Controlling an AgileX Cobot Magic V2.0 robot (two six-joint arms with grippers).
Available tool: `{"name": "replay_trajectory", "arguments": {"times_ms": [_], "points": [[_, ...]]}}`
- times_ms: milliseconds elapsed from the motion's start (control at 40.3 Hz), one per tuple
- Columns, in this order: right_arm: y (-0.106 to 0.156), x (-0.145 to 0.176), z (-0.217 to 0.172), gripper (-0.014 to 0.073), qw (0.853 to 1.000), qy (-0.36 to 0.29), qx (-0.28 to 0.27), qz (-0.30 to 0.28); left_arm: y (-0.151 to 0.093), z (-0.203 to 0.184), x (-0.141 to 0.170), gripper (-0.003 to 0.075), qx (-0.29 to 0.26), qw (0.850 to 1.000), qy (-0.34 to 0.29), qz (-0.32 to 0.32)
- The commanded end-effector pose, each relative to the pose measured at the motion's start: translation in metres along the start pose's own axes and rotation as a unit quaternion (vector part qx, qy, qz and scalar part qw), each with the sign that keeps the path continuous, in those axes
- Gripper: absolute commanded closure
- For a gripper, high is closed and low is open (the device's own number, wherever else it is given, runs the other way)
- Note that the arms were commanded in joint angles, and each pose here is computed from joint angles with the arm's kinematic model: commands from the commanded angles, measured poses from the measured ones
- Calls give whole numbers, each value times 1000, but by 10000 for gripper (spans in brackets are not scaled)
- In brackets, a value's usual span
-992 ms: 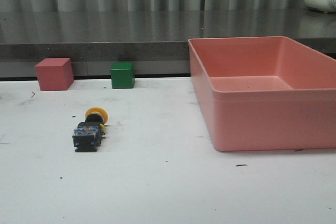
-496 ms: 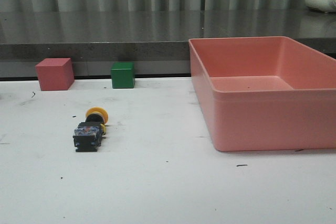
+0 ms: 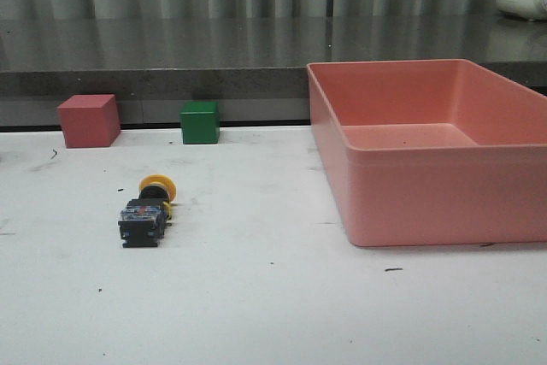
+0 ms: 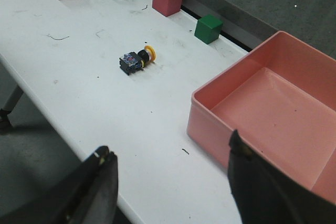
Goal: Place and stand button with both arms
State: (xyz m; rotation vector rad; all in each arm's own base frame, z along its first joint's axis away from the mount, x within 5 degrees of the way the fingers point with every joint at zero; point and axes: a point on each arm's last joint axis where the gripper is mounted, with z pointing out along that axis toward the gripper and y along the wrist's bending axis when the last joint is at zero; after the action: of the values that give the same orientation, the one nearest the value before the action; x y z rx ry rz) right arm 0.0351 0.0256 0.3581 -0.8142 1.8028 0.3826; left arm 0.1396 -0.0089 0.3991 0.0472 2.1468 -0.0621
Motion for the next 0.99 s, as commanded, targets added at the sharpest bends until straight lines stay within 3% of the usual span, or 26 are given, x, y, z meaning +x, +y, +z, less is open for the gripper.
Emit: {"name": "replay_trajectory", "arguments": {"times_ms": [0, 198, 471, 794, 967], "points": [[-2, -12, -3, 119, 999, -41, 11, -10, -9, 10, -20, 173, 27, 999, 0, 17], [-2, -12, -3, 119, 999, -41, 11, -10, -35, 52, -34, 173, 72, 992, 86, 55], [-2, -12, -3, 119, 999, -41, 11, -10, -77, 105, -43, 173, 113, 968, 199, 104], [-2, -12, -3, 119, 999, -41, 11, -10, -111, 173, -38, 173, 106, 932, 335, 89], [-2, -12, -3, 119, 999, -41, 11, -10, -120, 205, -32, 173, 94, 922, 370, 66]]}}
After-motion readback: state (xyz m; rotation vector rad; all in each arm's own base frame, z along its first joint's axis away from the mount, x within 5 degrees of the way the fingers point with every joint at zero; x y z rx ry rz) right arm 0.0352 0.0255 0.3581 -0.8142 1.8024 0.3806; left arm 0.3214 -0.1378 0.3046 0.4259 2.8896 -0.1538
